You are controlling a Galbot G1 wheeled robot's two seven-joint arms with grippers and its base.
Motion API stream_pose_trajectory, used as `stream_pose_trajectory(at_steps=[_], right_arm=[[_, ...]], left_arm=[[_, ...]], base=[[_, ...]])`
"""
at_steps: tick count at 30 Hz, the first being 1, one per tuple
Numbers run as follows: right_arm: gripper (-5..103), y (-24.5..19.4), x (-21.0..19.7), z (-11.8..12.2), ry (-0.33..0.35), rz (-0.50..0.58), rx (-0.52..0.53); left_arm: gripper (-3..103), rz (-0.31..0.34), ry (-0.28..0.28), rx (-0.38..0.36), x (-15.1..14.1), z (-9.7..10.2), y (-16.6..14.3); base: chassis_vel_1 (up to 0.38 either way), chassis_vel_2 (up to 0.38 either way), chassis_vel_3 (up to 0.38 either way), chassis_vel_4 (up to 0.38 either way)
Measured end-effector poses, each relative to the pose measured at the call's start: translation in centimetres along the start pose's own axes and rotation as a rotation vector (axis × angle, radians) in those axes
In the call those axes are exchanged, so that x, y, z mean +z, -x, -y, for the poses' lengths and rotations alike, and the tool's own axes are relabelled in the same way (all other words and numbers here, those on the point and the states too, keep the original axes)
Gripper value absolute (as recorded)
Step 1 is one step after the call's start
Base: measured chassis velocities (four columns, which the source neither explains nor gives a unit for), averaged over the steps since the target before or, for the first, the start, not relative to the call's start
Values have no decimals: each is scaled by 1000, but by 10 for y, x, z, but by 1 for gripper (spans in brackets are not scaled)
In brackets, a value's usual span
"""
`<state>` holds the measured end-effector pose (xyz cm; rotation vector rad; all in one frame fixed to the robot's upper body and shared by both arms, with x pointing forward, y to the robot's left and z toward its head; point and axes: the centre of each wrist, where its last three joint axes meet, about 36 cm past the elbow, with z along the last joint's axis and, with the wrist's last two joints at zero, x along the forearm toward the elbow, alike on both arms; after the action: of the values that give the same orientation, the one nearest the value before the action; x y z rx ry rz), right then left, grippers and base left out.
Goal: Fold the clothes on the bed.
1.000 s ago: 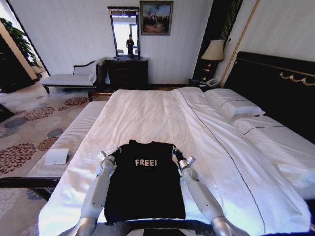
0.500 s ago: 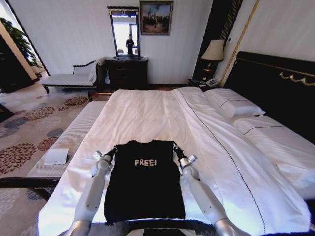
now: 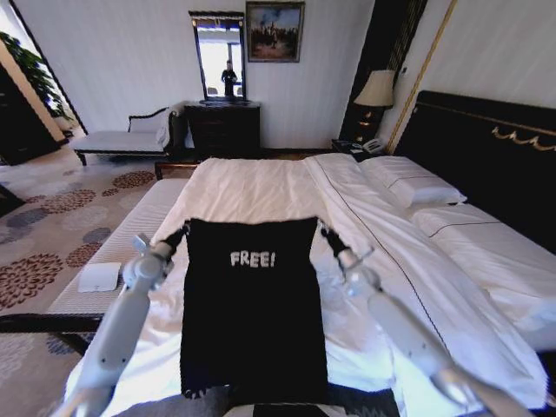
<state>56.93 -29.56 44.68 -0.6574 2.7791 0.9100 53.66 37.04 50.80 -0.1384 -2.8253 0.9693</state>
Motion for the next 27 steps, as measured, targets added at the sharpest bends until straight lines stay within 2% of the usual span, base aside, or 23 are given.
stream_pose_trajectory(at_steps=[7, 10, 16, 22, 26, 27], right_arm=[[0, 42, -13, -12, 11, 30, -36], [0, 59, -19, -17, 5, 42, -60], [0, 67, -23, -19, -3, 54, -74], [0, 23, -4, -11, -35, -6, -7], [0, -36, 7, -14, -34, -70, 13], [0, -36, 7, -14, -34, -70, 13]], left_arm=[[2, 18, 14, 34, -20, 17, 23], [2, 35, 15, 76, -31, 28, 33], [2, 52, 12, 113, -38, 36, 37], [2, 16, 40, 80, -10, 23, 11], [2, -57, 73, 30, 32, 14, -34], [2, -57, 73, 30, 32, 14, -34]], base=[[0, 0, 0, 0], [0, 0, 0, 0], [0, 0, 0, 0], [0, 0, 0, 0], [0, 0, 0, 0], [0, 0, 0, 0]])
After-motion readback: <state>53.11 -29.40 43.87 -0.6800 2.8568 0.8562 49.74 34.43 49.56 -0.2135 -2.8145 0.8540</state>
